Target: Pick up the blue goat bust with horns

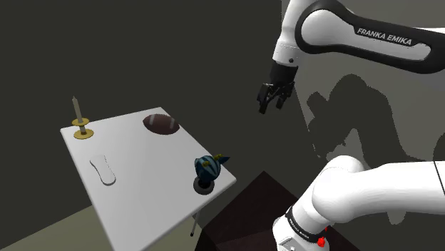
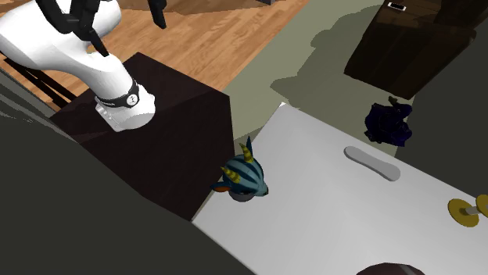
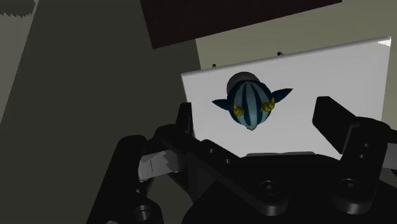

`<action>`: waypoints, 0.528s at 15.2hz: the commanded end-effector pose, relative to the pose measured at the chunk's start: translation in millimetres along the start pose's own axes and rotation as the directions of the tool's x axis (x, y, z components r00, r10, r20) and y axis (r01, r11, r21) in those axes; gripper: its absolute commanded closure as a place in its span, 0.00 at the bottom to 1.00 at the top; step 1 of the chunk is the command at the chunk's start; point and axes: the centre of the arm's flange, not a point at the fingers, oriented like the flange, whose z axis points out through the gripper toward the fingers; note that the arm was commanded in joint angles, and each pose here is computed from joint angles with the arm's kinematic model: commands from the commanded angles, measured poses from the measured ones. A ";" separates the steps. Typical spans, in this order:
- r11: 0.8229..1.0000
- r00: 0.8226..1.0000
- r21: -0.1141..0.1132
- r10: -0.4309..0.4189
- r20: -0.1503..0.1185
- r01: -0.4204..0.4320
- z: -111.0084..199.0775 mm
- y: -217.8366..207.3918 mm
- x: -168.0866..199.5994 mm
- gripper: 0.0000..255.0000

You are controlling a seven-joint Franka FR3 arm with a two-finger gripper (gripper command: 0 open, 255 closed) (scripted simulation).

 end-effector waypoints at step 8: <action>0.998 0.996 -0.035 0.046 0.074 -0.044 70.0 -41.8 60.1 0.00</action>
